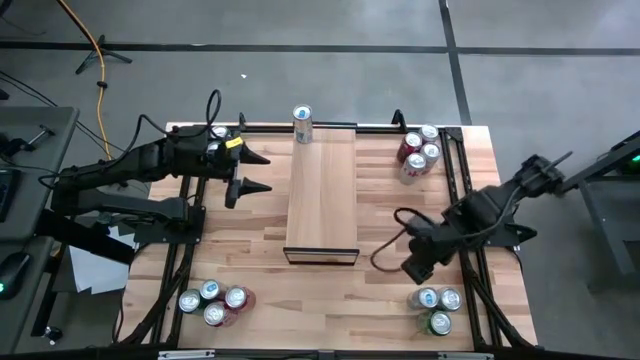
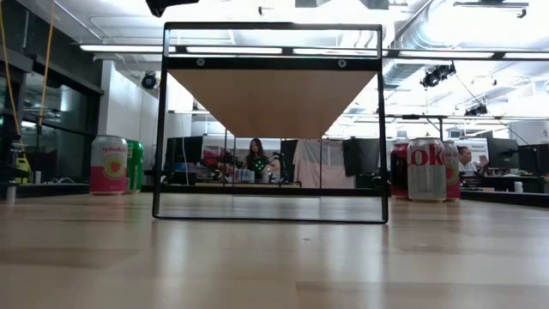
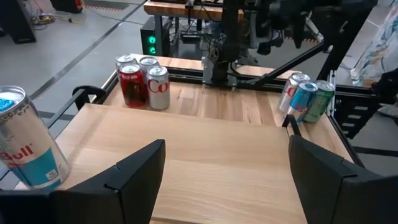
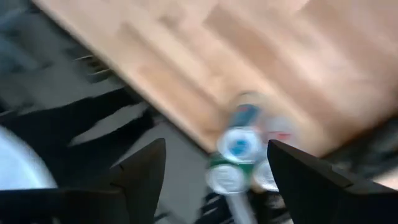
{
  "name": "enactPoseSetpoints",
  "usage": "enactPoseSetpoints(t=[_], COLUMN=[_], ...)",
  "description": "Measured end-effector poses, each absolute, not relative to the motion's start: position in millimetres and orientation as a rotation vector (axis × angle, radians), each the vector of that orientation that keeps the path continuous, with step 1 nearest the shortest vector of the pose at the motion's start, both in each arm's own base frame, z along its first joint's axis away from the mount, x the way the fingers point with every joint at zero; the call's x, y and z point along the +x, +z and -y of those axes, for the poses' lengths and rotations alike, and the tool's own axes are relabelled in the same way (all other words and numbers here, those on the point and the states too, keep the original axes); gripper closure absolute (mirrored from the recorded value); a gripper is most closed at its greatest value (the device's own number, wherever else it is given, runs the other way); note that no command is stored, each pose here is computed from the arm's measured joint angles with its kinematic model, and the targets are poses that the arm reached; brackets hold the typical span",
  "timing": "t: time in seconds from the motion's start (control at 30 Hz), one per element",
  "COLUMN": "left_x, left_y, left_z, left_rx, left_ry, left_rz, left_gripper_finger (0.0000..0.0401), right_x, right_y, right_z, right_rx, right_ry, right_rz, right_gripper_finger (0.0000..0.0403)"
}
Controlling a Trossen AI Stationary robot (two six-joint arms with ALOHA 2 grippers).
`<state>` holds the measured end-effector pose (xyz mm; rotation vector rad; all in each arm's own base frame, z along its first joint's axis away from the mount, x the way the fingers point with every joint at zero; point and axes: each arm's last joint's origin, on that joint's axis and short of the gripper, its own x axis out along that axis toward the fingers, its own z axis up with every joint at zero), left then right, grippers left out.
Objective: Place canned beverage on shelf
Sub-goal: Put the bottom right blue soda can on the shelf
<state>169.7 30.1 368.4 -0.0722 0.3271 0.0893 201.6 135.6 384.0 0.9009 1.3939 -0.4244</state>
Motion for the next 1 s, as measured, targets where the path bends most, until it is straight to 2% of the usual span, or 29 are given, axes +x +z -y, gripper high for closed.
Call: enactPoseSetpoints(t=[0.13,0.4,0.7,1.0], left_x=[170,170,170,170], left_y=[368,368,369,369], left_z=[-31,-31,-31,-31], left_rx=[-0.095,-0.104,-0.103,-0.119], left_ry=[0.111,0.121,0.128,0.131], left_rz=[-0.326,-0.324,-0.322,-0.322], left_gripper_finger=[0.0128,0.0128,0.0128,0.0128], right_x=[203,199,207,205], right_y=[381,326,283,270], right_z=[-157,-181,-188,-186], right_rx=[0.813,0.772,0.894,0.935], right_ry=[-0.427,-0.586,-0.597,-0.693], right_rz=[-1.442,-1.621,-1.626,-1.612], right_gripper_finger=[0.0137,0.0137,0.0137,0.0137])
